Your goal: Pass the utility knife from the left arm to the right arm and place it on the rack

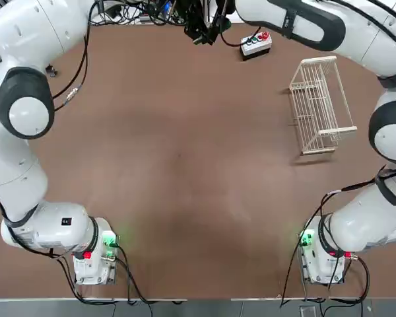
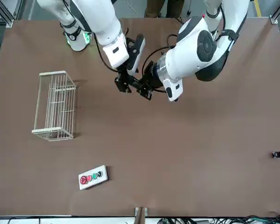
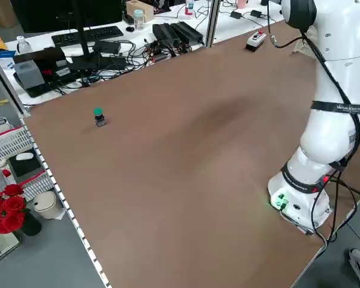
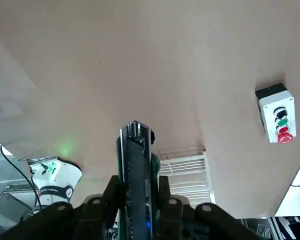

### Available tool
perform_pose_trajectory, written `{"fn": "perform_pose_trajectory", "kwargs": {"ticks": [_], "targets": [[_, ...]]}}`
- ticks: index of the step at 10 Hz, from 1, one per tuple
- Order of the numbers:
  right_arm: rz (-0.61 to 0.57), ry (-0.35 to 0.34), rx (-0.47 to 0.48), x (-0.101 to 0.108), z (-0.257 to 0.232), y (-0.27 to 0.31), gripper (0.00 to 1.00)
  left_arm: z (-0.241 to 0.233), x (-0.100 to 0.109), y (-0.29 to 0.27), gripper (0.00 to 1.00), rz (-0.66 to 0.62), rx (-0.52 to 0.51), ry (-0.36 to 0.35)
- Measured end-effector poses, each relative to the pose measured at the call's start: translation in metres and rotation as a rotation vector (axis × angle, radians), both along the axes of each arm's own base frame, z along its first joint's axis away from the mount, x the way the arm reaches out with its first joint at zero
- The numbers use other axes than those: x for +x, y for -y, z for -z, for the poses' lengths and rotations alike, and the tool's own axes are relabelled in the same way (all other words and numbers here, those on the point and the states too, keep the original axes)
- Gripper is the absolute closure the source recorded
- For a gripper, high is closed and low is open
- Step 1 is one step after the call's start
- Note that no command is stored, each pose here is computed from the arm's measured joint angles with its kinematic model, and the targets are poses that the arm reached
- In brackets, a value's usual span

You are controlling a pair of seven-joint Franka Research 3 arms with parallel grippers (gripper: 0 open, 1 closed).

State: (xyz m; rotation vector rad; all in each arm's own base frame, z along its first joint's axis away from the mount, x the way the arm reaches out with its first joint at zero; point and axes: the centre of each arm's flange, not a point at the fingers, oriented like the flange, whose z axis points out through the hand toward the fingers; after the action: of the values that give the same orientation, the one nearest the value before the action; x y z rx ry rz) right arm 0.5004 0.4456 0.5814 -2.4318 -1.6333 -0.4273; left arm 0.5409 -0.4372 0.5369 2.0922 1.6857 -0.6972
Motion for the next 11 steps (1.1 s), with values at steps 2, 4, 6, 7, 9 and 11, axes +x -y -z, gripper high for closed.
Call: {"fn": "perform_pose_trajectory", "kwargs": {"ticks": [2, 4, 6, 7, 9, 11], "targets": [[-0.002, 0.000, 0.000, -0.0016, -0.0001, -0.0018, 0.30, -0.0006, 0.0003, -0.0002, 0.65, -0.001, -0.001, 0.001], [0.000, 0.008, -0.005, 0.0000, -0.0005, -0.0006, 0.50, -0.0005, -0.0006, 0.0001, 0.65, 0.003, 0.002, -0.003], [-0.001, 0.008, -0.004, -0.0002, -0.0008, -0.0012, 0.60, -0.0005, -0.0005, -0.0001, 0.65, 0.010, 0.001, 0.001], [-0.001, 0.008, -0.004, -0.0002, -0.0006, -0.0013, 0.60, -0.0005, -0.0005, -0.0002, 0.65, 0.010, 0.001, 0.001], [0.009, 0.005, -0.002, 0.0000, -0.0005, -0.0015, 0.60, -0.0005, 0.0000, -0.0009, 0.65, 0.013, 0.000, 0.004], [0.020, 0.002, 0.002, 0.0004, -0.0004, -0.0019, 0.60, -0.0007, 0.0008, -0.0019, 0.65, 0.015, -0.002, 0.006]]}}
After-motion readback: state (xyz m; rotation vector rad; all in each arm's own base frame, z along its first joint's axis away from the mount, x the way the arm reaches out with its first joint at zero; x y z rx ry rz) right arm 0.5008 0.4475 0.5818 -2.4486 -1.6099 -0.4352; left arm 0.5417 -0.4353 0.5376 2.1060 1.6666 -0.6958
